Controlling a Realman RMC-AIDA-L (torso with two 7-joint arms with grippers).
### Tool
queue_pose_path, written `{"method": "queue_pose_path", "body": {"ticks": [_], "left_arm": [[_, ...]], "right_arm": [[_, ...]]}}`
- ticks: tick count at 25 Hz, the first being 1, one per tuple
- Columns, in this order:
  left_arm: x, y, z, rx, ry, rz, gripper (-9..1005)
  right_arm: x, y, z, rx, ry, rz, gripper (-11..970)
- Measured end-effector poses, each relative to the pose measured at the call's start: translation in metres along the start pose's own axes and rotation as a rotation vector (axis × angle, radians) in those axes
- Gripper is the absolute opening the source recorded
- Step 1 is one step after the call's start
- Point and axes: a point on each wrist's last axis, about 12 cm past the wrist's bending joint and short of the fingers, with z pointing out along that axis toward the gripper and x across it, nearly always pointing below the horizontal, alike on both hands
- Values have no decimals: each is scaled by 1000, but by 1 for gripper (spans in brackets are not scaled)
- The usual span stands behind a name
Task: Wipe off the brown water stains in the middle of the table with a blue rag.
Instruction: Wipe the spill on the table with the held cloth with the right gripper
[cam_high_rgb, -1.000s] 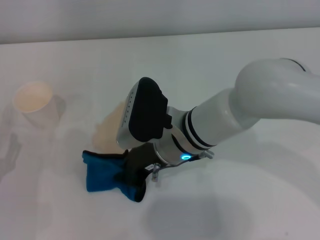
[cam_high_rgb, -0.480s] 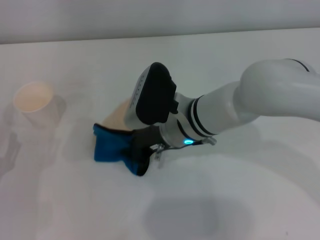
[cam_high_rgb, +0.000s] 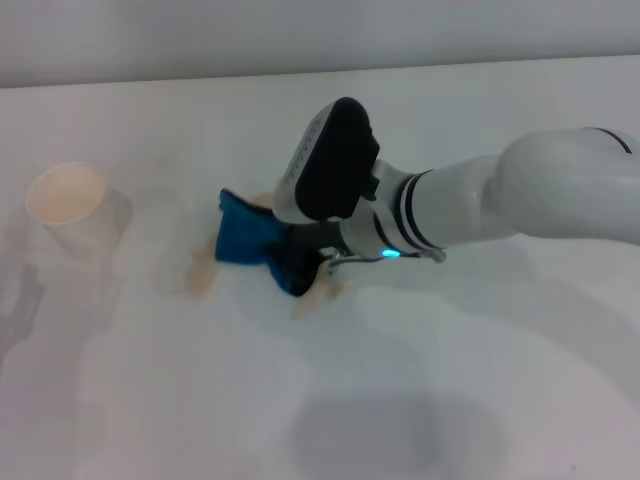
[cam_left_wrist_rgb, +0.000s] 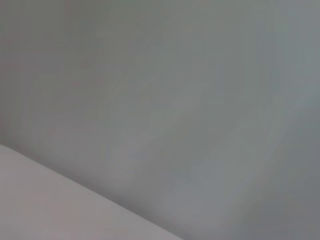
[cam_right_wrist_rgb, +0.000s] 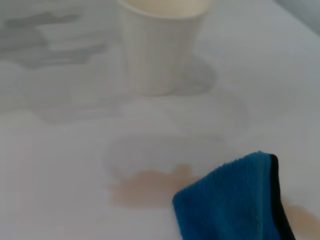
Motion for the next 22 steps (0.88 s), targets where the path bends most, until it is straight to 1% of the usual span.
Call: {"method": "queue_pose_path", "body": {"ticks": [6,14,18,22], "left_arm": [[0,0,0,1,0,-1,887],[1,-1,0,4,2,-2,887],[1,-2,0,6,5,-2,888],[1,-2,0,6,4,-3,887]], "right_arm": [[0,-12,0,98,-57,10,93],[-4,-26,-1,177,-92,9,93],[-8,-31,0,187,-86,-1,94],[-7,-29,1,177,-78,-14,94]]}}
